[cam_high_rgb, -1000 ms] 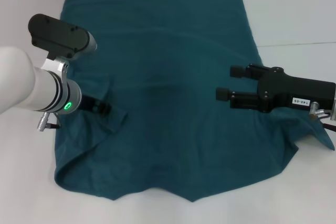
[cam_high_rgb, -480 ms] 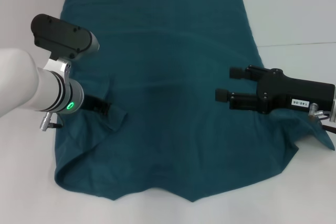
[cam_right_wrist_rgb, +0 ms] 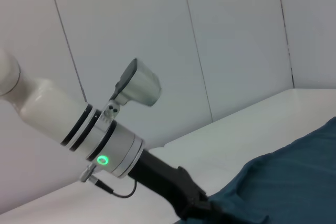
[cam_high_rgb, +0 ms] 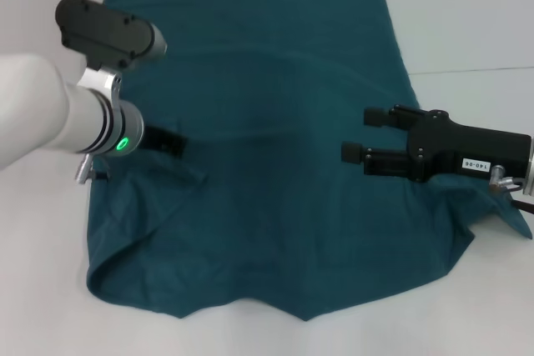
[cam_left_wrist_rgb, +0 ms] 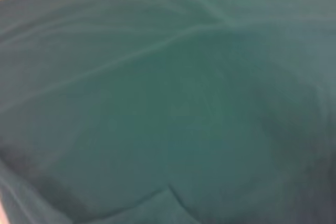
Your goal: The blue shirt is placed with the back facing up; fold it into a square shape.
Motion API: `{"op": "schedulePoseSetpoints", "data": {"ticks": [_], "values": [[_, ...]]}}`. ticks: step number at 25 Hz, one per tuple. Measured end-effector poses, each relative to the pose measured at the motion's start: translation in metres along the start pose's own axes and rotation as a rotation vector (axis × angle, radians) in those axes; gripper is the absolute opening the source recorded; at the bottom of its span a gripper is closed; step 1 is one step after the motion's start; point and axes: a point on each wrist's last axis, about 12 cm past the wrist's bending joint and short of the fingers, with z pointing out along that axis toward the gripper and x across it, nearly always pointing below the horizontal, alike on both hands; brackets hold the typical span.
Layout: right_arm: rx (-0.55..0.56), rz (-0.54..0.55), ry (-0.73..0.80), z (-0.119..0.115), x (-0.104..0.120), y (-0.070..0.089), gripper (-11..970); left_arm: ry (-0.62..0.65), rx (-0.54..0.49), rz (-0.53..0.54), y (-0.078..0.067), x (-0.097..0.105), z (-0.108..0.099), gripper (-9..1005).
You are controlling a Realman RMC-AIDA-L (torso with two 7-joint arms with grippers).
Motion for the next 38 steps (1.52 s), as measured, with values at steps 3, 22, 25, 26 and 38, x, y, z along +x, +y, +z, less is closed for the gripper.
{"op": "schedulePoseSetpoints", "data": {"ticks": [3,22,25,26,38], "values": [[-0.002,-0.001,0.000,0.000,0.000,0.000,912,-0.033,0.012,-0.010,-0.004,-0.012,-0.001,13],[-0.004,0.005,0.000,-0.001,0.001,0.001,912,-0.096,0.012,-0.116,0.000,-0.013,0.008,252],[-0.004,0.007,0.000,-0.001,0.001,0.001,912,-0.095,0.010,-0.121,0.003,-0.010,0.008,328],[-0.004,0.007,-0.001,-0.002,0.001,0.001,912,-0.093,0.009,-0.124,0.004,-0.008,0.007,354],[0.005,0.004,-0.010,-0.004,-0.008,-0.004,912,-0.125,0.139,-0.202,0.044,0.020,-0.052,829]]}}
